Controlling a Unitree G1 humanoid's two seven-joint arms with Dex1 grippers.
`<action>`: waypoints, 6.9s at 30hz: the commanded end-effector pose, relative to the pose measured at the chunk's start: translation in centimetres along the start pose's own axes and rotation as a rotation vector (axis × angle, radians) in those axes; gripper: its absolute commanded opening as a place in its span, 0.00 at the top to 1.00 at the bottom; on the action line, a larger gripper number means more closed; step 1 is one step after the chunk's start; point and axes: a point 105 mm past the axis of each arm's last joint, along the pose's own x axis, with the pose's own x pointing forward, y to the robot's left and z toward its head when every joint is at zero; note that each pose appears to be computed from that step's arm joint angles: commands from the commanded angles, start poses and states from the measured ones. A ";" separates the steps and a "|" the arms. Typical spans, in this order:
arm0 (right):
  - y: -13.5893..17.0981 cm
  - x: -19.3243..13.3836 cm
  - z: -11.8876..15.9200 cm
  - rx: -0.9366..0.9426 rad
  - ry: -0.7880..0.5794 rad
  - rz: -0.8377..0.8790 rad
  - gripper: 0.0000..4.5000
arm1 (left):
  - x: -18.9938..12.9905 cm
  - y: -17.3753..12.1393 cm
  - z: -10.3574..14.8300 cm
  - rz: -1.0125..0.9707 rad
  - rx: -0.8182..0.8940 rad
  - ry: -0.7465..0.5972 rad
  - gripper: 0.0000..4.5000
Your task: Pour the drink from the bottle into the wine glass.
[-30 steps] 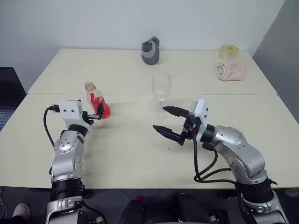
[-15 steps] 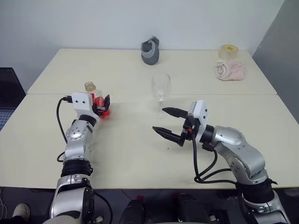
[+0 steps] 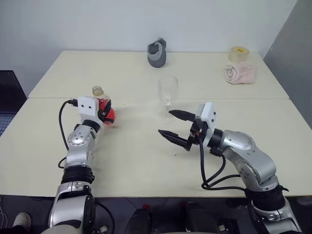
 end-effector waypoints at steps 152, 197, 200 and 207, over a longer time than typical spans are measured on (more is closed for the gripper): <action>-7.4 1.2 5.2 -0.181 -0.160 -0.217 0.11 | 7.6 -8.0 19.9 -0.541 1.200 -0.328 0.78; -0.4 -0.8 -2.0 -0.090 0.005 -0.046 0.11 | -0.9 2.2 1.1 0.047 -0.211 -0.077 0.78; -0.4 -0.7 -1.9 -0.081 -0.003 -0.060 0.11 | -0.5 2.1 0.4 0.043 -0.203 -0.062 0.78; -0.5 -0.3 -1.7 -0.074 -0.015 -0.082 0.11 | -0.1 2.1 -0.3 0.053 -0.182 -0.055 0.49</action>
